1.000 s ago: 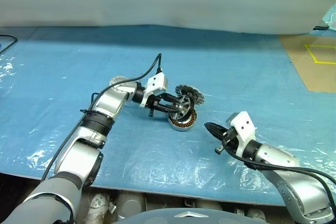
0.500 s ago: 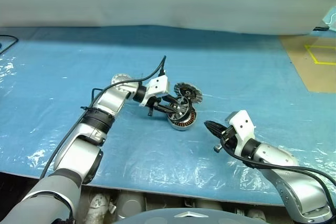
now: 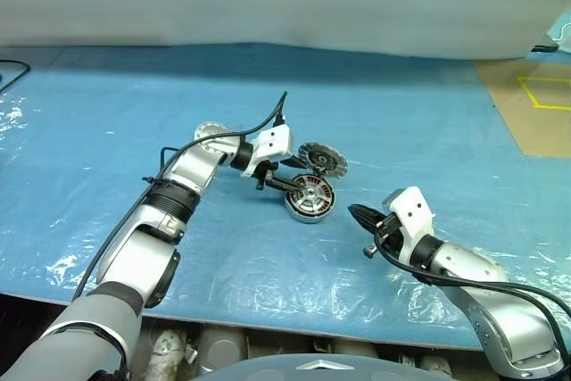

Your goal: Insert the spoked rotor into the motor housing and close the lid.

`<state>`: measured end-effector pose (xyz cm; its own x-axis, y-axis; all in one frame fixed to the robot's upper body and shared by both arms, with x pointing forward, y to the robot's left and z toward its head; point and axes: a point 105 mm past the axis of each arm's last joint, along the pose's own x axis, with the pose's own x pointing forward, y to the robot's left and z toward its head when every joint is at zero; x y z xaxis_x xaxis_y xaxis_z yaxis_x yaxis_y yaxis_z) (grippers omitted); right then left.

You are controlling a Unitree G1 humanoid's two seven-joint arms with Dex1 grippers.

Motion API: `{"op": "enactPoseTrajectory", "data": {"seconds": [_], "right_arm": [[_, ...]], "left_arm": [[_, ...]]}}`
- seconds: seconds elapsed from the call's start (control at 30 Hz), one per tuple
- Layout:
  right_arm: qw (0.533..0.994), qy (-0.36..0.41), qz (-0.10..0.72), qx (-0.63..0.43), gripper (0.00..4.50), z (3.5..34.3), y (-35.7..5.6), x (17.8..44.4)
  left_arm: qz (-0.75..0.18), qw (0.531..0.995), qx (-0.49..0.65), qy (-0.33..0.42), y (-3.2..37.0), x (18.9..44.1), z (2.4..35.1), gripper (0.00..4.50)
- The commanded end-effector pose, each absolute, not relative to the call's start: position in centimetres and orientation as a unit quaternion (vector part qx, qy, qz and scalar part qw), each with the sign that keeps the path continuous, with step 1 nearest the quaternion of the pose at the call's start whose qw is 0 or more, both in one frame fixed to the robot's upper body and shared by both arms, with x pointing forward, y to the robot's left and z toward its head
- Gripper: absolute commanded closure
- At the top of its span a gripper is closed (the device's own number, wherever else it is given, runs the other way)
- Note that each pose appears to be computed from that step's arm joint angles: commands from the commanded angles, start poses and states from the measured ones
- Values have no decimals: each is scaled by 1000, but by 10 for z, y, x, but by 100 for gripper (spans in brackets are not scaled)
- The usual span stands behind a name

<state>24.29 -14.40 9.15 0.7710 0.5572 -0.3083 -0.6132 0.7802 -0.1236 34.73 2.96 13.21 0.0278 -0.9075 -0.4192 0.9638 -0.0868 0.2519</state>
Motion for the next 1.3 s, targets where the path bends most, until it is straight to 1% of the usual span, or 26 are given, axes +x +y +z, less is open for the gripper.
{"op": "enactPoseTrajectory", "data": {"seconds": [0.03, 0.1, 0.17, 0.23, 0.33, 0.43, 0.53, 0.67, 0.77, 0.9, 1.0, 1.13, 1.17, 1.23, 1.3], "right_arm": [[936, 108, 314, -115, 446, 100, -142, 245], [936, 107, 314, -115, 446, 100, -142, 245], [936, 105, 317, -113, 446, 102, -142, 245], [934, 100, 325, -111, 446, 105, -141, 246], [926, 88, 349, -115, 448, 111, -133, 250], [914, 79, 381, -111, 448, 115, -121, 256], [907, 78, 396, -117, 448, 111, -108, 272], [897, 83, 418, -117, 448, 104, -92, 286], [889, 75, 434, -129, 448, 106, -81, 299], [874, 65, 460, -141, 448, 111, -71, 304], [859, 68, 483, -157, 448, 110, -64, 306], [851, 92, 480, -193, 448, 91, -64, 316], [849, 115, 472, -208, 448, 75, -71, 318], [838, 149, 472, -230, 448, 52, -83, 315], [832, 152, 474, -246, 448, 47, -86, 313]], "left_arm": [[-694, 673, 254, 23, 33, 347, 152, 199], [-703, 671, 235, 15, 35, 342, 159, 199], [-712, 676, 191, -2, 36, 335, 173, 199], [-719, 674, 167, -8, 42, 327, 178, 199], [-718, 679, 151, 1, 55, 319, 170, 196], [-701, 702, 126, -1, 65, 318, 158, 196], [-681, 728, 83, 8, 74, 316, 145, 196], [-643, 764, 48, 10, 83, 321, 136, 196], [-624, 780, 41, 16, 90, 319, 130, 196], [-598, 800, 42, 19, 97, 320, 126, 196], [-595, 802, 52, 22, 98, 318, 123, 196], [-589, 807, 49, 12, 94, 319, 127, 196], [-589, 806, 50, 9, 92, 319, 129, 196], [-591, 805, 49, 2, 89, 318, 133, 196], [-592, 804, 51, -1, 88, 318, 134, 196]]}}
